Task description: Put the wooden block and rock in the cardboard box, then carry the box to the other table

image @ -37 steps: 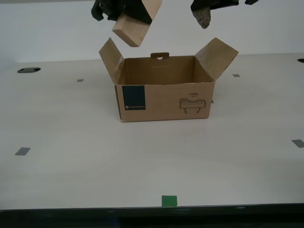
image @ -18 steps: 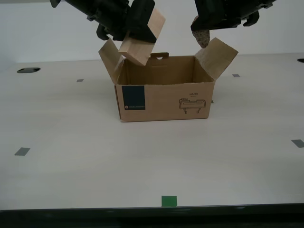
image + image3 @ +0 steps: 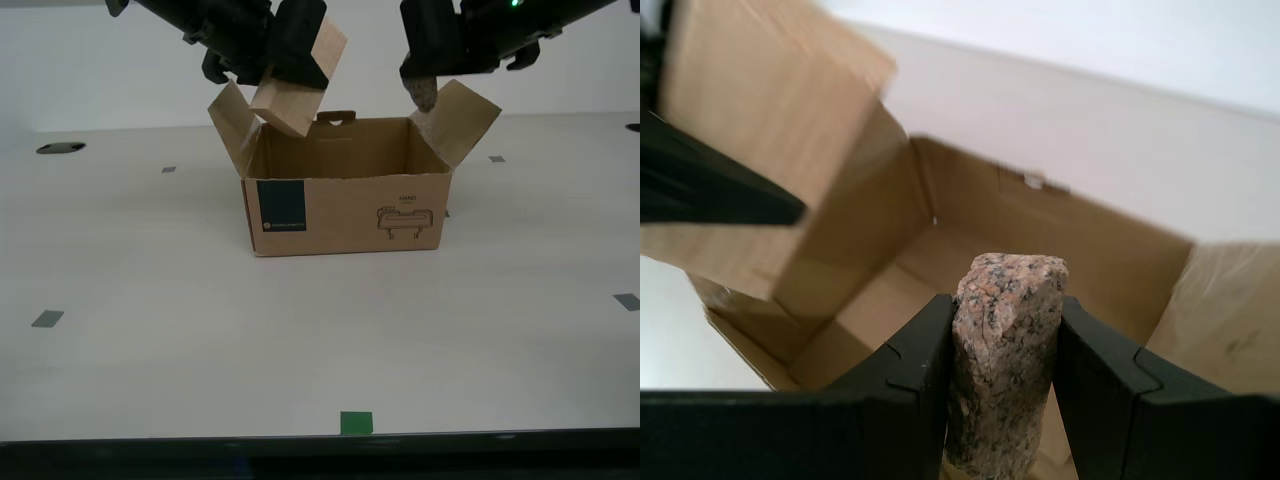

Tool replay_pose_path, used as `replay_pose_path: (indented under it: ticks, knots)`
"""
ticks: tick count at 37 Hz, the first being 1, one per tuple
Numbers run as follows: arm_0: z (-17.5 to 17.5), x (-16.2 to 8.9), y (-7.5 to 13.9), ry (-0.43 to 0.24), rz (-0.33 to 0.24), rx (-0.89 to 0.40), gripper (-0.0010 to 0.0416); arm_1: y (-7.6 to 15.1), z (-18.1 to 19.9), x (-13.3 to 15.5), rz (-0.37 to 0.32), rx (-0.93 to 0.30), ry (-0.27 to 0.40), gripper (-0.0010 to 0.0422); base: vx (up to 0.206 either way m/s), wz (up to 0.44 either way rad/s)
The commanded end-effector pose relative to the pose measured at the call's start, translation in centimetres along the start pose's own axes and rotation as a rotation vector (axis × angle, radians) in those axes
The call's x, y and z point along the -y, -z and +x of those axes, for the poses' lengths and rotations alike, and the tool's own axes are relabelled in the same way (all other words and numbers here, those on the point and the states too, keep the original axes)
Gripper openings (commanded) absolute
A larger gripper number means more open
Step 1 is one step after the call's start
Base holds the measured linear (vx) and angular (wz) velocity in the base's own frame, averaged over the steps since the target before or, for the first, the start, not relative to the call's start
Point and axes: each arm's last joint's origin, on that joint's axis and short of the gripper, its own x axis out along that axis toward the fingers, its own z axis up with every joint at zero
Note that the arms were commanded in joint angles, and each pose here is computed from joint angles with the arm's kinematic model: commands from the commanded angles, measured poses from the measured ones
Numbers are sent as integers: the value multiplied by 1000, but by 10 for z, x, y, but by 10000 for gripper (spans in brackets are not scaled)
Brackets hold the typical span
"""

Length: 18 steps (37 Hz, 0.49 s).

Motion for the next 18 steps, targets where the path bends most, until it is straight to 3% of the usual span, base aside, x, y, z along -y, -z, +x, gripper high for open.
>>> replay_pose_path:
  ticks: [1,18]
  knots:
    - [12,1,2,-22,28,-25,-1,-1,0,0,5,9,3,0,0,0]
    - [18,0,-4,-29,38,-22,0,-1,0,0,-18,8,4,0,0,0]
